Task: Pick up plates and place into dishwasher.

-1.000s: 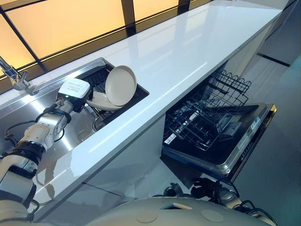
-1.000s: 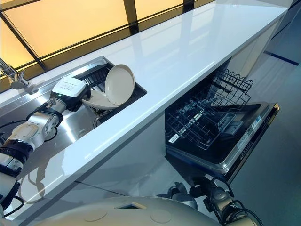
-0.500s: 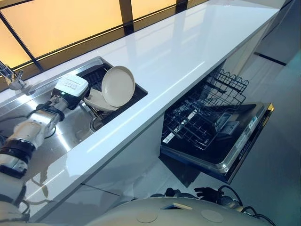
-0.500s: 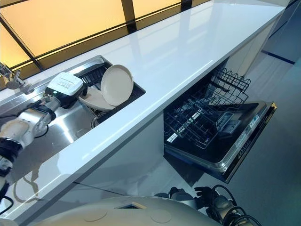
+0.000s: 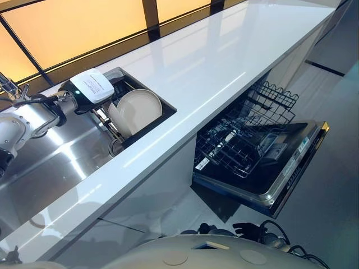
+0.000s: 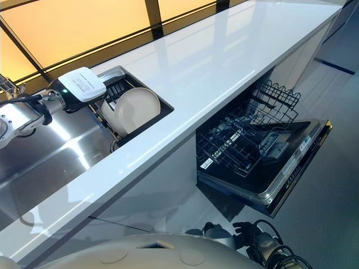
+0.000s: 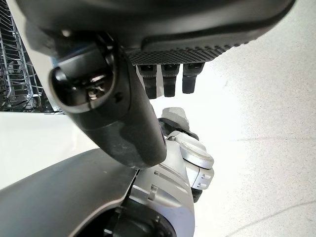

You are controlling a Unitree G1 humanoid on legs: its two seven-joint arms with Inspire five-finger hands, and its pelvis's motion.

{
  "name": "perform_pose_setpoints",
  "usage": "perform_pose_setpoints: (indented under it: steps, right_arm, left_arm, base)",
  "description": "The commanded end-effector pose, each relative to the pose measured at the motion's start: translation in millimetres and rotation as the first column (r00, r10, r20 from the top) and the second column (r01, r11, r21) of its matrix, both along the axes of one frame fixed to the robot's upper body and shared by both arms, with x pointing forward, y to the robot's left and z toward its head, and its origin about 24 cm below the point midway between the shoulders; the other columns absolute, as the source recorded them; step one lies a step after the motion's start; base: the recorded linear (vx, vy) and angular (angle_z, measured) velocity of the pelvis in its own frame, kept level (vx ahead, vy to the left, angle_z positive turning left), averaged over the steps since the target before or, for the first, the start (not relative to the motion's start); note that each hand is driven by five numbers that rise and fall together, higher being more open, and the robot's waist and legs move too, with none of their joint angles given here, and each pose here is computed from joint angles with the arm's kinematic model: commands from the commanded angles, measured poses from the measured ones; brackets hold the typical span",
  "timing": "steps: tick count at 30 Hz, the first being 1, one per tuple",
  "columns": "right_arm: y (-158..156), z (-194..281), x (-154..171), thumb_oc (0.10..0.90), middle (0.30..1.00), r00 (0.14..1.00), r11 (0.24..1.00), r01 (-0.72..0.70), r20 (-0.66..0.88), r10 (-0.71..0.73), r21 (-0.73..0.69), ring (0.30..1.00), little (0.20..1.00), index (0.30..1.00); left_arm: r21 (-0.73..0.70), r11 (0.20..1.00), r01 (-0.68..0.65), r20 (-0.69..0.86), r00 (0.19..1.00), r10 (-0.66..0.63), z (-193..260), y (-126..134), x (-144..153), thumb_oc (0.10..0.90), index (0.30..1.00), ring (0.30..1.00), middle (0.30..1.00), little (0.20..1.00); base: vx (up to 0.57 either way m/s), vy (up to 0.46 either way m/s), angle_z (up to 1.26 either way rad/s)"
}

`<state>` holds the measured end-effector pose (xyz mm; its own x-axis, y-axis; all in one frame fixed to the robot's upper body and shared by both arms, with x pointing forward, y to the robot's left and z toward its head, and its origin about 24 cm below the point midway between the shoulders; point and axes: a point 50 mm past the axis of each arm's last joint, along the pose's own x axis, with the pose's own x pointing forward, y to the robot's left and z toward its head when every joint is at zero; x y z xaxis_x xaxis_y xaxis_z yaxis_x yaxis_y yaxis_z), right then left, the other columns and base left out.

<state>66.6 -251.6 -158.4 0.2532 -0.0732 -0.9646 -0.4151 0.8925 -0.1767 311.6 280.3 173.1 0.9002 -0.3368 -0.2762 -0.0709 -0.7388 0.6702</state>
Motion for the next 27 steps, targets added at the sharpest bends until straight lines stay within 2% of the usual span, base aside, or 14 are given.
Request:
perform_pose_setpoints:
  steps: [1,9,18,27]
  right_arm:
    - [4.2,2.2,18.1,0.800,0.900,0.999,0.999,-0.017,0.051,0.016,0.029,0.900,0.900,0.900]
    - [3.9,2.3,19.3,0.800,0.900,0.999,1.000,-0.004,0.053,0.003,0.027,0.900,0.900,0.900]
    - [1.8,2.6,18.6,0.800,0.900,0.999,1.000,0.010,0.053,-0.011,0.023,0.900,0.900,0.900]
    - [2.3,2.2,17.6,0.800,0.900,0.999,1.000,0.013,0.052,-0.015,0.025,0.900,0.900,0.900]
  left_arm:
    - [0.023,1.000,-0.014,0.315,0.949,0.006,100.8,3.5,7.6,0.100,0.300,0.300,0.300,0.200]
    - [0.074,0.997,-0.029,0.317,0.949,0.004,116.6,0.9,8.6,0.100,0.300,0.300,0.300,0.200]
    - [-0.030,0.998,-0.059,0.381,0.922,0.066,136.6,10.9,9.8,0.100,0.300,0.300,0.300,0.200]
    - [-0.073,0.996,-0.057,0.464,0.882,0.085,156.1,16.5,11.1,0.100,0.300,0.300,0.300,0.200]
  base:
    - [0.00,0.000,0.00]
    - [0.00,0.000,0.00]
    - [0.00,0.000,0.00]
    - [0.00,0.000,0.00]
